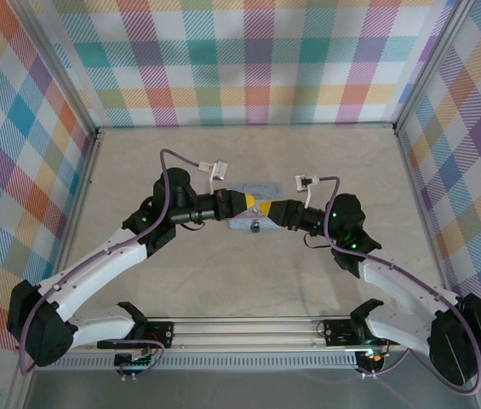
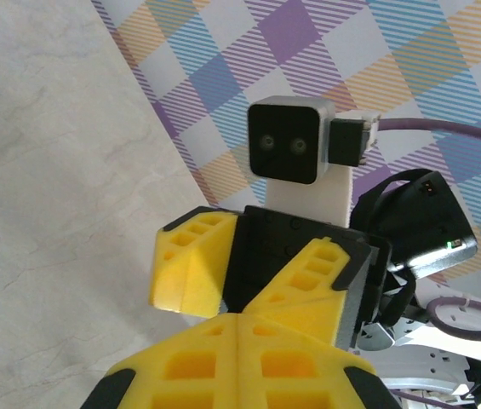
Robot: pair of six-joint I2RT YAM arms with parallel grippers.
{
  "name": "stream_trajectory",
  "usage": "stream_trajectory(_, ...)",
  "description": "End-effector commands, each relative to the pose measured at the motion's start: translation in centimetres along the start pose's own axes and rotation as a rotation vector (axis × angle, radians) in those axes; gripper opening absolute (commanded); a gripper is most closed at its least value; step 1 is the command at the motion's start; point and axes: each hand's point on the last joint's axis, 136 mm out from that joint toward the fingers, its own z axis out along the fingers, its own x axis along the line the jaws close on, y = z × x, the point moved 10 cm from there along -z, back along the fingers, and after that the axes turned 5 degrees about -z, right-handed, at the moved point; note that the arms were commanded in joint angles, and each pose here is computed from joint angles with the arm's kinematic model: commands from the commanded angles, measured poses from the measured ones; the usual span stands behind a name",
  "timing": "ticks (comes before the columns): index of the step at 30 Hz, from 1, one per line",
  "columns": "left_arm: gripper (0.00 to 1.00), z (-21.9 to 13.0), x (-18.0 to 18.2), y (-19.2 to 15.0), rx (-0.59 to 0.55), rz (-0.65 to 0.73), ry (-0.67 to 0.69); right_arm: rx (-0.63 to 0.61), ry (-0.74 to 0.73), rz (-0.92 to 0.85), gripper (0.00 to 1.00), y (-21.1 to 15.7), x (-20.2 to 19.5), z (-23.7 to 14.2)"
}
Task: Unlock a padlock with a key
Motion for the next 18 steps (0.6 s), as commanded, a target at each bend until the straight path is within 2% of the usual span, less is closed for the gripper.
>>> stream_trajectory(1, 0.00, 0.1, 0.4, -0.2, 0.010, -0.011, 0.003, -0.069, 0.043, -0.063, 0.46, 0.8, 1.5, -0.6)
stream_trajectory(5, 0.00, 0.1, 0.4, -0.2, 0.006, -0.010, 0.003, -0.077, 0.049, -0.069, 0.46, 0.9, 1.8, -0.8)
stream_trajectory(11, 0.00, 0.2, 0.3, 0.0, -0.004, -0.013, -0.010, -0.012, 0.117, -0.049, 0.42, 0.7, 1.8, 0.2)
stream_trajectory(18, 0.00, 0.2, 0.6, -0.1, -0.012, -0.022, -0.006, 0.007, 0.142, -0.064, 0.30, 0.5, 2.2, 1.1)
